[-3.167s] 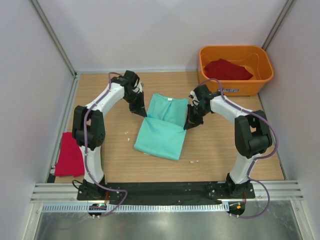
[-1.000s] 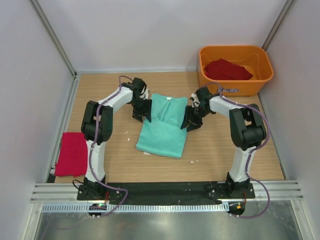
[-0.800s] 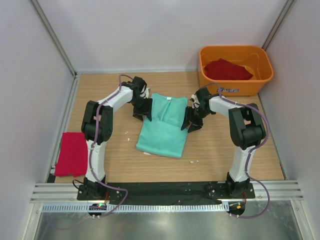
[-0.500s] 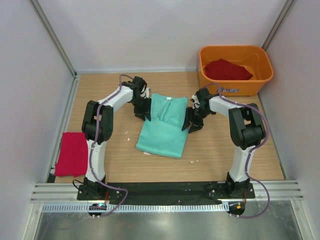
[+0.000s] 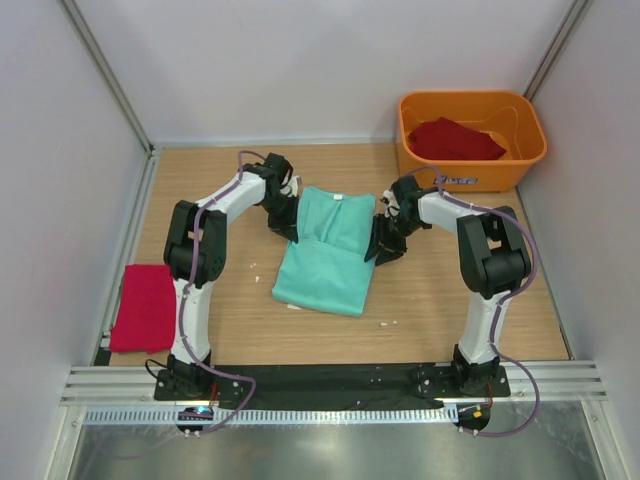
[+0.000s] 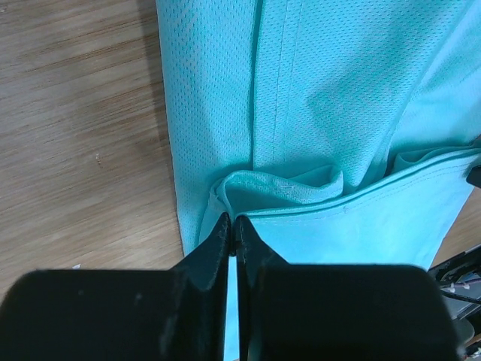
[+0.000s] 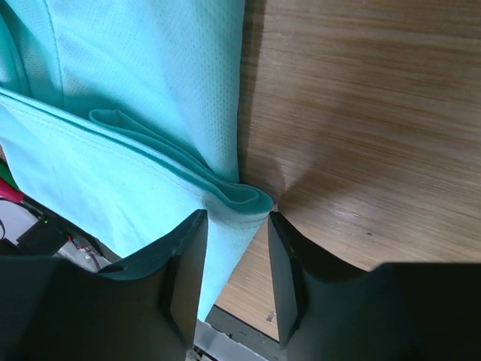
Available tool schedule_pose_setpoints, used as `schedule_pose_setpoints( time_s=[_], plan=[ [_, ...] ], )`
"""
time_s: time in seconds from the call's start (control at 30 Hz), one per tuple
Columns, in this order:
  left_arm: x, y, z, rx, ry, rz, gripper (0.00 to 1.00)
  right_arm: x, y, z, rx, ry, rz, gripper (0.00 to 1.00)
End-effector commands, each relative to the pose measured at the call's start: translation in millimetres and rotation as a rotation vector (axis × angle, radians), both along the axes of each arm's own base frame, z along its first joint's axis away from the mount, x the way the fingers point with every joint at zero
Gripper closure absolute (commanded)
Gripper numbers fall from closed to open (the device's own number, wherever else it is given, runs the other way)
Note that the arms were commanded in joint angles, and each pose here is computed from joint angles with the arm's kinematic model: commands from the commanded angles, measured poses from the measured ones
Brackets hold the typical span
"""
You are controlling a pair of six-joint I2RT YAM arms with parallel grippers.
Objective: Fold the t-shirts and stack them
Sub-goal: Fold the tshirt
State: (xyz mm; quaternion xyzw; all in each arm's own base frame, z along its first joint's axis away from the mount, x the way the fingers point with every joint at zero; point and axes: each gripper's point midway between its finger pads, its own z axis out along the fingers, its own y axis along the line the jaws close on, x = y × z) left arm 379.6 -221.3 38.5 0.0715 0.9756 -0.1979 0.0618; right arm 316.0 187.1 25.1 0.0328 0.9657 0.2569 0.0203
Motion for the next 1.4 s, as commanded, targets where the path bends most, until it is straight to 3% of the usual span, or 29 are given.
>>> schedule_pose_setpoints(
  time_s=[0.0,0.17,0.33,0.63,1.1,1.37],
  plan=[
    [9.6,-3.8,11.5,-0.039,-0.031,0.007,0.97,7.3,6.0,1.6,0.043,-0.022,0.007,0.59],
    [7.5,-4.1,9.9,-0.041,-0.019,0.013,0.99,16.0,15.6,10.4,0.091,-0.036,0.015,0.83],
    [5.1,-2.2,13.5,-0.044,-0.019,0.026,1.00,20.2,28.3,47.2,0.182,-0.101,0.052,0.96],
    [-5.7,11.5,17.9,0.005,0.014,0.112,1.00,29.0,34.0,65.3,0.187,-0.151,0.085,0.97],
    [4.5,18.4,3.6,0.051,0.022,0.151,1.00,65.9,22.7,20.7,0.057,-0.192,0.055,0.97],
    [1.1,6.7,48.4,-0.052,-0.028,0.157,1.00,61.2,24.9,50.3,0.085,-0.195,0.060,0.96]
  ],
)
